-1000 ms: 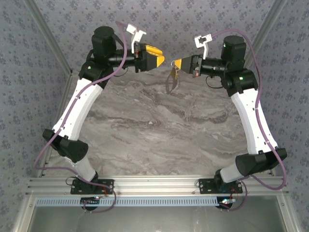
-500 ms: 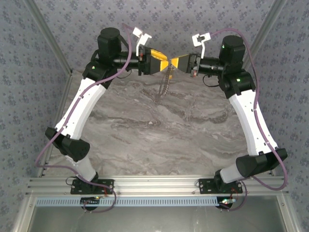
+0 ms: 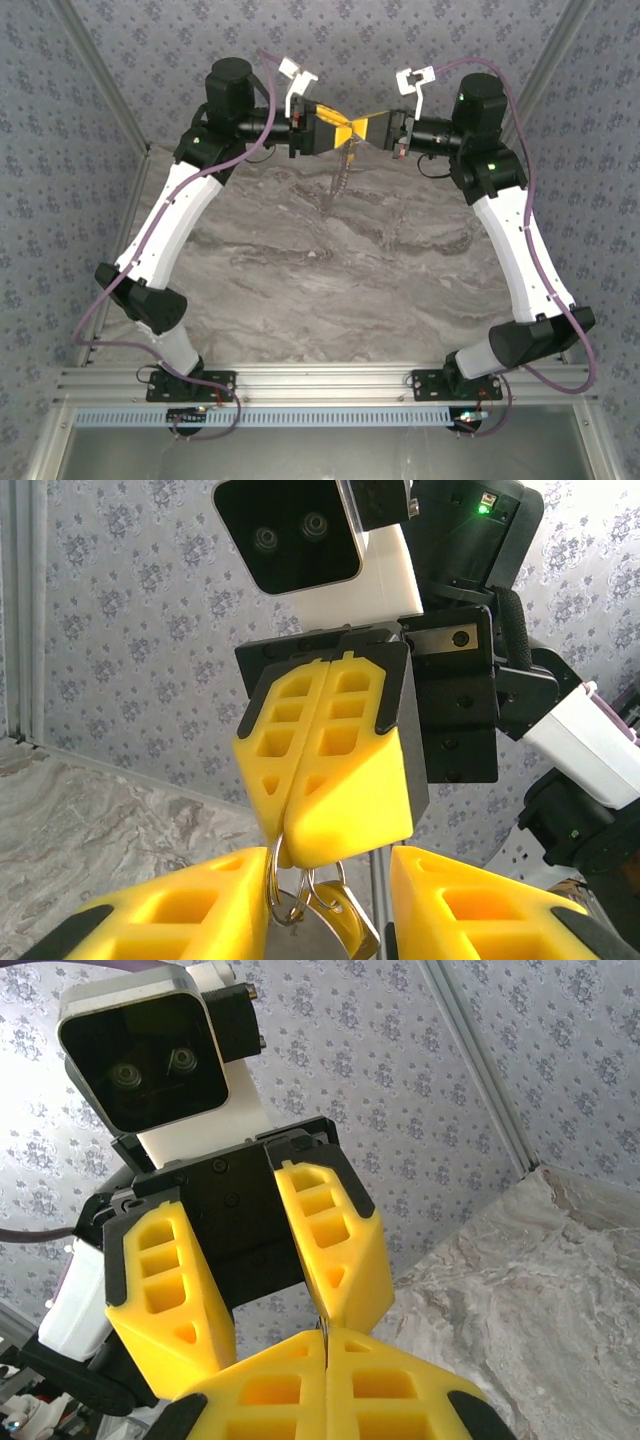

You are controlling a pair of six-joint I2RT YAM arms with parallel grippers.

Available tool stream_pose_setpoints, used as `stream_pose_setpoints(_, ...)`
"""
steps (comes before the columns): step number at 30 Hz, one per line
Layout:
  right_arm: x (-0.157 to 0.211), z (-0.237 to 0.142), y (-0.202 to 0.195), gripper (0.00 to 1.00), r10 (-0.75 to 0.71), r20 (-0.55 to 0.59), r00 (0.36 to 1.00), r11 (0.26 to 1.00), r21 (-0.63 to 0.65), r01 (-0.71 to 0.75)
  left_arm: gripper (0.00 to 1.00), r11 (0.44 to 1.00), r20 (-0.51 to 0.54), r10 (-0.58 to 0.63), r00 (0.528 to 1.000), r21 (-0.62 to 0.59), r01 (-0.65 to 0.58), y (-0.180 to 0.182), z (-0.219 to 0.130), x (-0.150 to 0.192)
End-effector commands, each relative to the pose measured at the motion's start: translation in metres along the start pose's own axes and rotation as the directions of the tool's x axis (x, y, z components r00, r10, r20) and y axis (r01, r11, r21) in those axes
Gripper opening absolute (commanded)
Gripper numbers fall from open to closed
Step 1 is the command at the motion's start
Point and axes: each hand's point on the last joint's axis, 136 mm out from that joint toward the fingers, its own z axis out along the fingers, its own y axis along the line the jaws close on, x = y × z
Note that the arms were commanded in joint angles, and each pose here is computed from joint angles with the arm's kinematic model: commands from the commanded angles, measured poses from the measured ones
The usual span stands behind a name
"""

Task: Put the keys on the keyring

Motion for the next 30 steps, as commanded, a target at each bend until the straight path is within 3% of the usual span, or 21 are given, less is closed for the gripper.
stream_pose_setpoints(1, -0.005, -0.004, 0.020, 0.00, -0.036, 0.017, 0.999, 0.998, -0.042, 0.037, 0.31, 0.998, 0.019, 0.033, 0.999, 0.045, -0.034, -0.011, 0.002, -0.010)
stream_pose_setpoints(6, -0.004, -0.004, 0.018, 0.00, -0.034, 0.014, 0.999, 0.999, -0.040, 0.034, 0.18, 0.998, 0.035, 0.041, 0.999, 0.054, -0.043, -0.013, 0.003, -0.014)
stream_pose_setpoints(10, -0.003, -0.003, 0.017, 0.00, -0.033, 0.013, 0.999, 0.999, -0.038, 0.033, 0.16, 0.997, 0.043, 0.046, 0.998, 0.054, -0.049, -0.014, 0.003, -0.016)
stream_pose_setpoints(13, -0.002, -0.003, 0.016, 0.00, -0.029, 0.012, 0.999, 0.999, -0.036, 0.030, 0.00, 0.997, 0.047, 0.052, 0.998, 0.055, -0.055, -0.014, 0.002, -0.017)
stream_pose_setpoints(15, -0.004, -0.004, 0.014, 0.00, -0.029, 0.020, 0.999, 0.999, -0.025, 0.030, 0.00, 0.997, 0.052, 0.055, 0.997, 0.055, -0.058, -0.015, 0.002, -0.019)
stream_pose_setpoints(18, -0.010, -0.013, 0.008, 0.30, -0.017, 0.055, 0.998, 1.000, 0.002, 0.017, 0.00, 0.997, 0.066, 0.065, 0.996, 0.041, -0.068, -0.015, 0.001, -0.023)
stream_pose_setpoints(20, -0.020, -0.026, 0.007, 0.40, -0.030, 0.113, 0.993, 0.999, 0.013, 0.029, 0.00, 0.997, 0.077, 0.074, 0.994, 0.026, -0.076, -0.015, 0.000, -0.026)
stream_pose_setpoints(30, -0.026, -0.046, 0.000, 0.50, 0.032, 0.268, 0.963, 0.998, 0.041, -0.044, 0.00, 0.993, 0.144, 0.114, 0.983, -0.044, -0.109, -0.012, -0.007, -0.043)
